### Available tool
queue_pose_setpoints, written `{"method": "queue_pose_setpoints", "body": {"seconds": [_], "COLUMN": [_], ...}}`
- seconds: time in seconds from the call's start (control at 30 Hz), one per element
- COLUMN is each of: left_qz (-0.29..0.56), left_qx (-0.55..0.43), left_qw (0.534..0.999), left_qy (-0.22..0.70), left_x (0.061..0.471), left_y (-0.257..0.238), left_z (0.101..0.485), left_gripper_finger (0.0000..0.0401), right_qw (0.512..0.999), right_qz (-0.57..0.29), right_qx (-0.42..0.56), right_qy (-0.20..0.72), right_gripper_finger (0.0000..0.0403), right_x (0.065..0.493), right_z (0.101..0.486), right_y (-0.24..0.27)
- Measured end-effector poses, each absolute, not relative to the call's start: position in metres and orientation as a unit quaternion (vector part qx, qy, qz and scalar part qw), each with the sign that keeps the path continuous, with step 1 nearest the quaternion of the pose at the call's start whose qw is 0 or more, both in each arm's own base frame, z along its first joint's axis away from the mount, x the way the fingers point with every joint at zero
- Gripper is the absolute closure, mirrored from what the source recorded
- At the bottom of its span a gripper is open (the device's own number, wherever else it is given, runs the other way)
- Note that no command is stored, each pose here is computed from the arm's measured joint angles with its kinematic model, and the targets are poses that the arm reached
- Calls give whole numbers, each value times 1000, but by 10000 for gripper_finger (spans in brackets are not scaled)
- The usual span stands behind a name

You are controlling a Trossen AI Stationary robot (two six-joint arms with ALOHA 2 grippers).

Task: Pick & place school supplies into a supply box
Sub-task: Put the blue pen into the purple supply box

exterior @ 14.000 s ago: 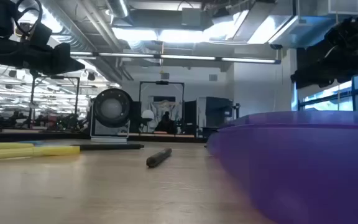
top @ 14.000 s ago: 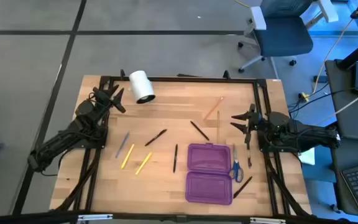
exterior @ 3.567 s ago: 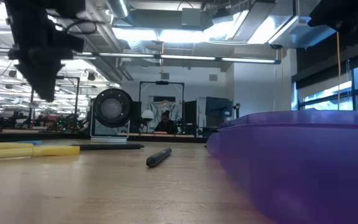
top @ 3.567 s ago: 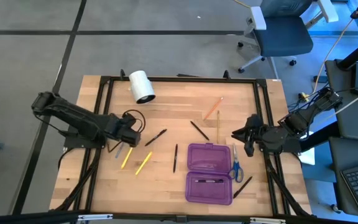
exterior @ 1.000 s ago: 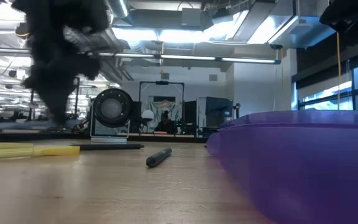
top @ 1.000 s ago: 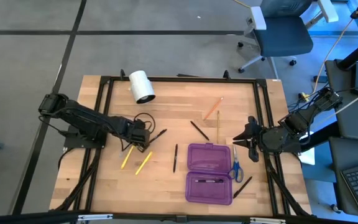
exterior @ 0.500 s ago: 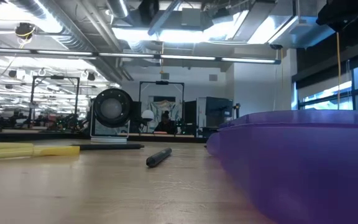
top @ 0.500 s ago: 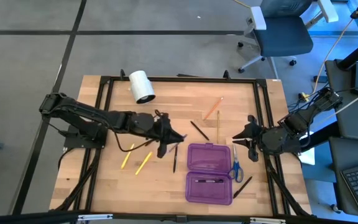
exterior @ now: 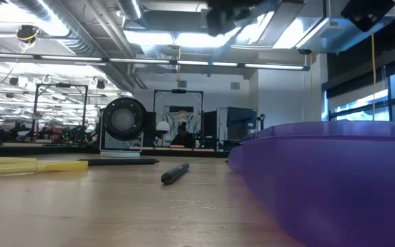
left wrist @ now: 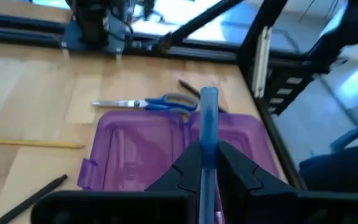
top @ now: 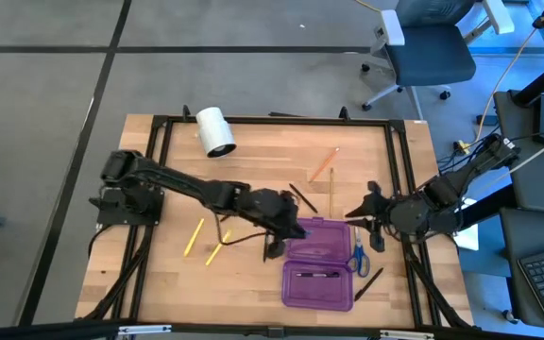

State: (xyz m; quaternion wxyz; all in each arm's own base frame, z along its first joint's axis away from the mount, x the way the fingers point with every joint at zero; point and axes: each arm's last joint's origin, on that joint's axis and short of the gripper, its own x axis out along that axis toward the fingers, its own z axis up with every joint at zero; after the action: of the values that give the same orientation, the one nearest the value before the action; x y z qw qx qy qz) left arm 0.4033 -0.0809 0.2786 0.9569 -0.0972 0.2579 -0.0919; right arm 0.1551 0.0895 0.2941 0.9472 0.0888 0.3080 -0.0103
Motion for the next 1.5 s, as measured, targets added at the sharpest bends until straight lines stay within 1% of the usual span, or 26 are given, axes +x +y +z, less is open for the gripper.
{"method": "queue_pose_setpoints", "body": {"seconds": [0.2,0.4,0.57,0.8,0.97,1.27,1.5], "left_qz": [-92,-97,-121,-141,-123,-115,-105], "left_qx": [-78,-81,-82,-73,-80,-103,-117], "left_qw": [943,932,930,932,928,918,912], "left_qy": [309,340,338,326,343,365,378], "left_x": [431,445,449,458,471,488,494], "left_y": [-92,-107,-130,-161,-170,-173,-168], "left_z": [262,253,255,255,232,202,188], "left_gripper_finger": [381,381,381,381,381,381,381], "right_qw": [940,922,916,919,924,923,921], "right_qz": [66,122,110,101,90,90,84], "right_qx": [38,-4,9,41,42,42,50], "right_qy": [332,367,386,379,369,372,377], "right_gripper_finger": [322,322,322,322,322,322,322], "right_x": [179,194,192,182,180,180,179], "right_z": [280,263,260,270,273,272,271], "right_y": [110,123,122,115,113,113,113]}}
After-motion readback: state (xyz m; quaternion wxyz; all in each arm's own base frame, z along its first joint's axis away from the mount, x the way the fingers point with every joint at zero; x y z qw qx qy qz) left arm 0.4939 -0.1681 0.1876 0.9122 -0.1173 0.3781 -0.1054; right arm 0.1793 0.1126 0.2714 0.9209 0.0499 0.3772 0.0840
